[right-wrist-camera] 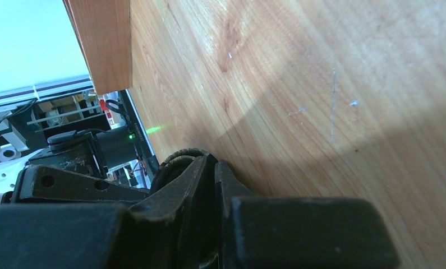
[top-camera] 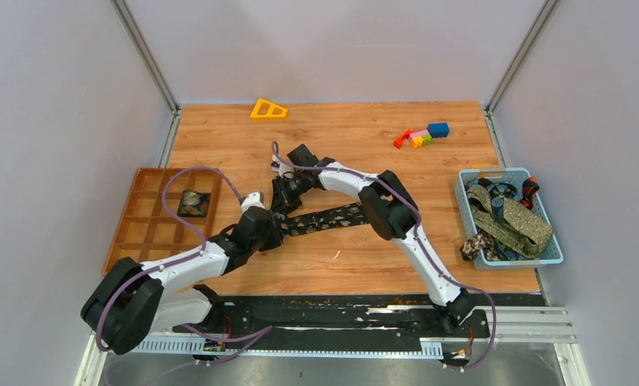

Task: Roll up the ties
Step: Roll the tie at the center of the board.

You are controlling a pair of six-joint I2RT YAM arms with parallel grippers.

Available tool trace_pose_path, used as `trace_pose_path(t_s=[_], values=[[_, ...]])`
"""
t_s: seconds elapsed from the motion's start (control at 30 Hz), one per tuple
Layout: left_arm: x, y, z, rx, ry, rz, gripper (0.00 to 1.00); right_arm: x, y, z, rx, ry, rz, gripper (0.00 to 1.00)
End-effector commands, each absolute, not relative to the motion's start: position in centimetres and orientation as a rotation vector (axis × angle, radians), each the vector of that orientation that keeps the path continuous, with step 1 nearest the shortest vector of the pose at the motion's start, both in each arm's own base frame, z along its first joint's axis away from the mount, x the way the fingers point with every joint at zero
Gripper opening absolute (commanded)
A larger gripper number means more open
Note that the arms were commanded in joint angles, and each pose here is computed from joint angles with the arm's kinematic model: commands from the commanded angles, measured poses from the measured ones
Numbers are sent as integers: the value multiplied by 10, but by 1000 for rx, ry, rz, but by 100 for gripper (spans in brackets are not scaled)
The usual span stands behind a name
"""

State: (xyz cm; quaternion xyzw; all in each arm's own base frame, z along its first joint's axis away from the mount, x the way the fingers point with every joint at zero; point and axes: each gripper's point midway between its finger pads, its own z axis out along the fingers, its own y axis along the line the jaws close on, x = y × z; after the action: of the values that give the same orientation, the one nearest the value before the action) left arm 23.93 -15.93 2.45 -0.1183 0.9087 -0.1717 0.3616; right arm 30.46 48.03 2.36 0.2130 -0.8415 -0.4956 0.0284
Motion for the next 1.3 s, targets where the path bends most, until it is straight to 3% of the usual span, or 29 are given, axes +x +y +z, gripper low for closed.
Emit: trace_pose_path(t_s=[0.0,0.37,0.67,0.97,1.27], values=[[221,-146,16,-253,2435,-367,42,333,475,40,694,-2735,-1535,16],[203,-131,47,-267,2353,-413,56,368,472,101,792,-2899,-1523,32],[213,-110,80,-255,2248,-317,80,351,444,149,811,-3042,-1514,32],[234,-106,95,-269,2229,-329,82,306,443,149,753,-3068,-1514,26],[249,-112,89,-245,2268,-428,83,298,465,125,764,-3038,-1450,18]])
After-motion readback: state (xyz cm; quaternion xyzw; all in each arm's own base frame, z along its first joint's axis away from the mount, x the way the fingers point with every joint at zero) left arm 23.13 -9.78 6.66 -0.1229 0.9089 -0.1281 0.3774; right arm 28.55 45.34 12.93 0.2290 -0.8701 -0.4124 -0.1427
